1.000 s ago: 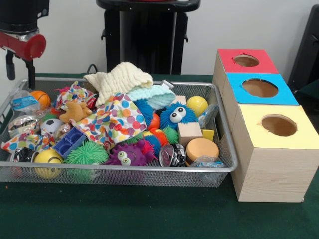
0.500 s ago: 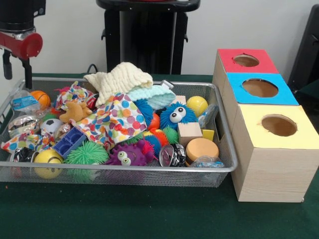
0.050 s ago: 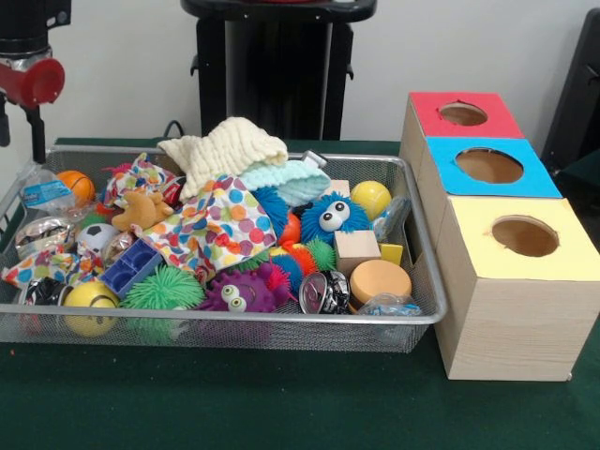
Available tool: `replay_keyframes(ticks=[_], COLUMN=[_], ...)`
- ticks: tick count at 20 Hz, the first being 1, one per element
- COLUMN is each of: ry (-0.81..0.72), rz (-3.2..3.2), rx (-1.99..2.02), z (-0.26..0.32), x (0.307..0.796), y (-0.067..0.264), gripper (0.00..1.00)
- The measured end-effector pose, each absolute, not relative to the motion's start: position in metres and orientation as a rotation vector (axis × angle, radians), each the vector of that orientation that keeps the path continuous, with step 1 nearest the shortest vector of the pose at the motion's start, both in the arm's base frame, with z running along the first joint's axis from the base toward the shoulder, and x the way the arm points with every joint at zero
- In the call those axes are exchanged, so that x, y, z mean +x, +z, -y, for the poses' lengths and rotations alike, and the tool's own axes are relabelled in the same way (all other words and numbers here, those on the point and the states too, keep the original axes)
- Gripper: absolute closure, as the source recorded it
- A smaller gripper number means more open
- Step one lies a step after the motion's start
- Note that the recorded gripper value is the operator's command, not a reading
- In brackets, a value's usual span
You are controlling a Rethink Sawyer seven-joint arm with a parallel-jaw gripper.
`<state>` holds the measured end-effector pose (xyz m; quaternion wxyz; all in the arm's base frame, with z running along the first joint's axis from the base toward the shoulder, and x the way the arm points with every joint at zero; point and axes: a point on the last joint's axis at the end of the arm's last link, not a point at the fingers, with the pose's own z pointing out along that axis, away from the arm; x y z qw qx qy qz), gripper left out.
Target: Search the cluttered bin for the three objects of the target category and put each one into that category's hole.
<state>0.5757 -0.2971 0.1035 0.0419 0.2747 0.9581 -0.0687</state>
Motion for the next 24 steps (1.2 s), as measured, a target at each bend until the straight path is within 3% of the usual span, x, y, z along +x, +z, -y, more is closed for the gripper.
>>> replay_keyframes(ticks=[24], ry=[-0.108], rz=[-2.996], rx=[0.64], z=[0.19], x=[0.606], y=[0.084], gripper=[0.0])
